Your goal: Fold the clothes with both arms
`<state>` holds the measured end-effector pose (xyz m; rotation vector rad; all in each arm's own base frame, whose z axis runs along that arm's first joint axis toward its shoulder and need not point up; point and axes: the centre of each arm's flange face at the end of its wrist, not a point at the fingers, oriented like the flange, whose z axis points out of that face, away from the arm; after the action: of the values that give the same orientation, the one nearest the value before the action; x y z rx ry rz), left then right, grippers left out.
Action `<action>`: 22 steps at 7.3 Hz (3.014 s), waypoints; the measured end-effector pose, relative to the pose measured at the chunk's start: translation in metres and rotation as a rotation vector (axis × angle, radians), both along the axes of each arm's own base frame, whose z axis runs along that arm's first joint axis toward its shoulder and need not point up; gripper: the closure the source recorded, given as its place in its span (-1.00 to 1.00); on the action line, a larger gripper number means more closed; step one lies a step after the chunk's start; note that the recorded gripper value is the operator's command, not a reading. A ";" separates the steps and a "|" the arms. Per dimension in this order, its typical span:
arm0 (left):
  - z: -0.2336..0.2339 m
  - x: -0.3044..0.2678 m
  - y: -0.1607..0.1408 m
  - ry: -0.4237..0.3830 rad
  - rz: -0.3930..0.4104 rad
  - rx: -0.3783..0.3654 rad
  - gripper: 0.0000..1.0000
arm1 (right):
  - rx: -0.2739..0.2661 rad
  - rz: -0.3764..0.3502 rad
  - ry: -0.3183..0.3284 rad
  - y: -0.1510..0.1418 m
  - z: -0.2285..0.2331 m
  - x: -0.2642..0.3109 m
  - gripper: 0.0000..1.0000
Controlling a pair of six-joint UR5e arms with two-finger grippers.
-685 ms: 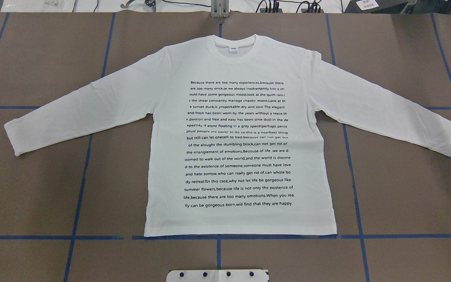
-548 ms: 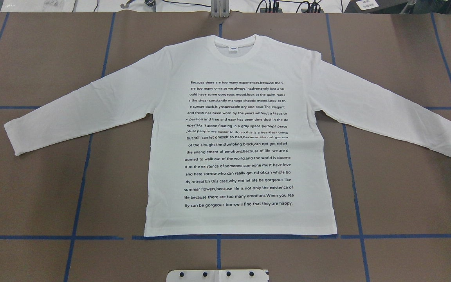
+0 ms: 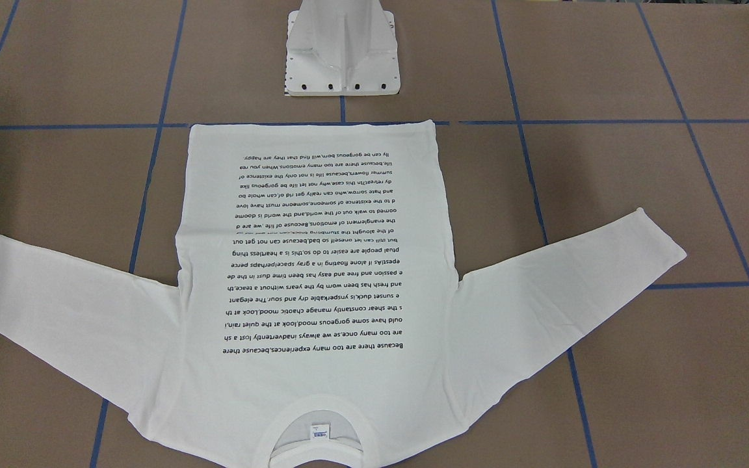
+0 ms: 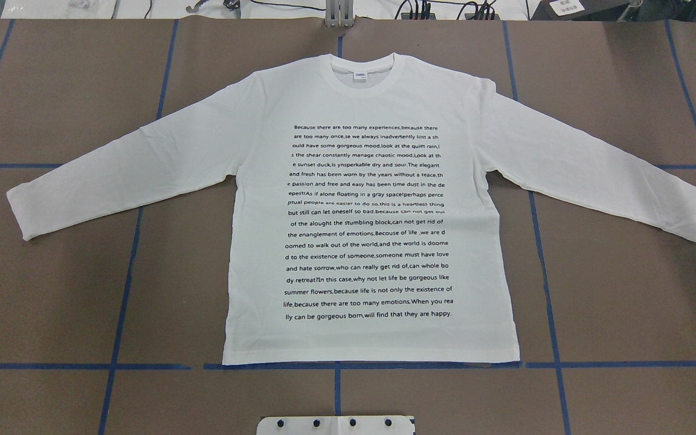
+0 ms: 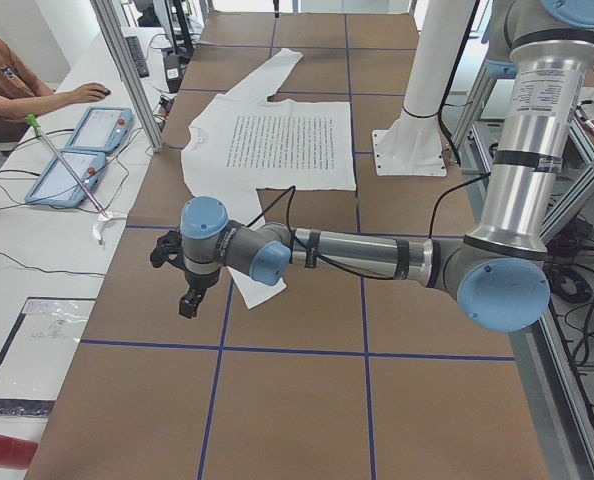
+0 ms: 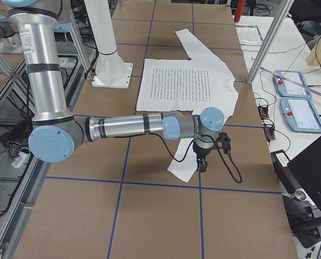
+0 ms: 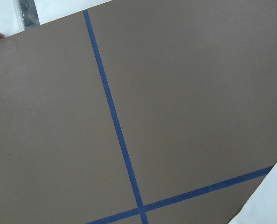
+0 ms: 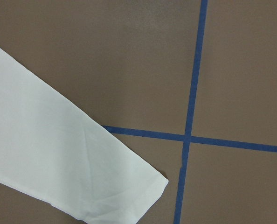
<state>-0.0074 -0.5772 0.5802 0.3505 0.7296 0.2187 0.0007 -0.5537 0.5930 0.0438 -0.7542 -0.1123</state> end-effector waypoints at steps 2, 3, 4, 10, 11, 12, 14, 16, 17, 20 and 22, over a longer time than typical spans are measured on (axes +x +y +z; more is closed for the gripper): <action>-0.012 0.026 0.006 0.033 0.025 0.001 -1.00 | -0.001 -0.042 -0.001 0.003 0.000 -0.027 -1.00; -0.018 0.035 0.008 0.056 0.028 -0.005 -1.00 | -0.020 -0.045 -0.002 0.005 0.006 -0.044 -0.99; -0.021 0.039 0.008 0.066 0.029 -0.008 -1.00 | -0.055 -0.020 -0.003 0.005 0.019 -0.061 -0.98; -0.025 0.040 0.009 0.068 0.030 0.001 -1.00 | -0.218 0.184 -0.012 0.018 0.134 -0.084 -0.71; -0.027 0.040 0.009 0.066 0.030 0.005 -1.00 | -0.229 0.184 -0.009 0.018 0.141 -0.085 -0.67; -0.027 0.040 0.009 0.065 0.030 0.007 -1.00 | -0.235 0.180 -0.008 0.018 0.143 -0.087 -0.65; -0.027 0.040 0.009 0.062 0.030 0.009 -1.00 | -0.247 0.170 -0.008 0.019 0.148 -0.092 -0.44; -0.027 0.040 0.009 0.062 0.030 0.009 -1.00 | -0.252 0.163 -0.014 0.018 0.148 -0.096 0.27; -0.027 0.040 0.009 0.062 0.031 0.009 -1.00 | -0.254 0.160 -0.017 0.016 0.147 -0.098 0.99; -0.027 0.040 0.009 0.062 0.031 0.009 -1.00 | -0.259 0.157 -0.025 0.012 0.146 -0.101 1.00; -0.027 0.040 0.009 0.062 0.030 0.008 -1.00 | -0.250 0.144 -0.086 0.009 0.123 -0.104 1.00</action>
<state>0.0324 -0.5679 0.5535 0.3555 0.7957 0.2395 -0.1036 -0.5451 0.7163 -0.1351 -0.8440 0.1223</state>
